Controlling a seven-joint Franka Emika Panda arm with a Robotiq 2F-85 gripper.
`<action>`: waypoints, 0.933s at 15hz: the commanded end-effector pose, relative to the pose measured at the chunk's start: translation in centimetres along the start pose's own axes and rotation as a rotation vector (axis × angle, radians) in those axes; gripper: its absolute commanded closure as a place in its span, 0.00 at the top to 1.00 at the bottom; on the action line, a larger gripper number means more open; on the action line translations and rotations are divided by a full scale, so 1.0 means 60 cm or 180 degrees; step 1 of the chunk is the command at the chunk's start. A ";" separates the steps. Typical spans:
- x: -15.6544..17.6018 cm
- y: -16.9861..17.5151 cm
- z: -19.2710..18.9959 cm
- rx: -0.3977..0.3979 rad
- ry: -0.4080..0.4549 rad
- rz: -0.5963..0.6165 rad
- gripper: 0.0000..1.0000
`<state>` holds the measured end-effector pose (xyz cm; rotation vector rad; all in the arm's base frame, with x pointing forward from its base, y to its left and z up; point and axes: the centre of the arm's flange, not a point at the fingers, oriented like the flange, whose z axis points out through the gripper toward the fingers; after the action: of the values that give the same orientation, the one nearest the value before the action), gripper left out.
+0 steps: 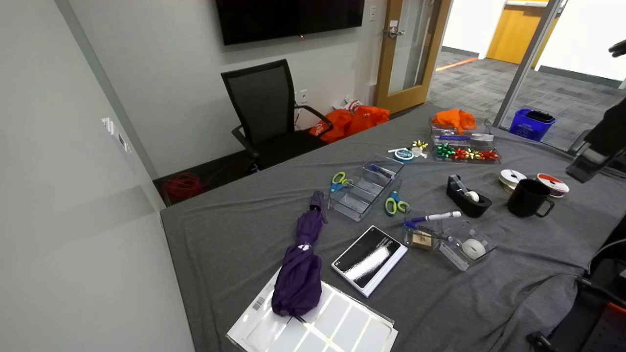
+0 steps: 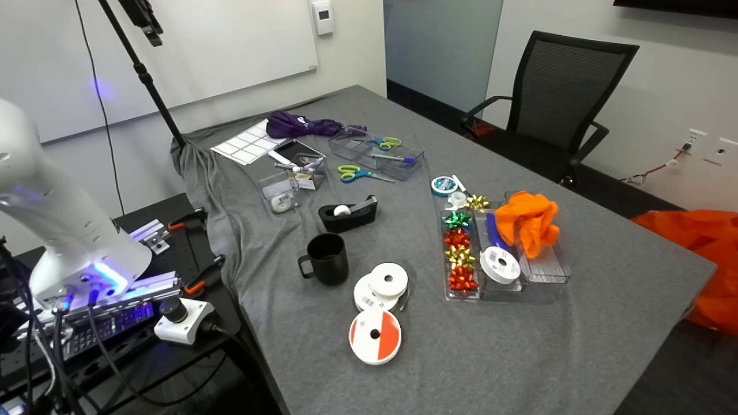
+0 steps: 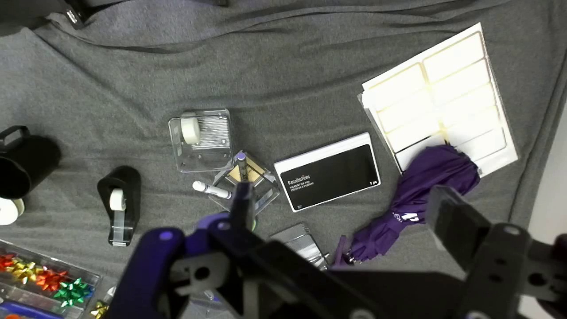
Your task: Pick up the black mug and move it forward on the table
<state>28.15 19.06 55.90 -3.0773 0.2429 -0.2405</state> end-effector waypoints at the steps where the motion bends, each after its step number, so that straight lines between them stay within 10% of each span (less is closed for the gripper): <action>1: -0.001 0.009 -0.001 0.0025 -0.0014 -0.0013 1.00; 14: 0.057 0.322 0.092 0.0261 -0.0186 -0.0344 1.00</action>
<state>29.34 3.05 51.35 -2.9857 0.1095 -0.1213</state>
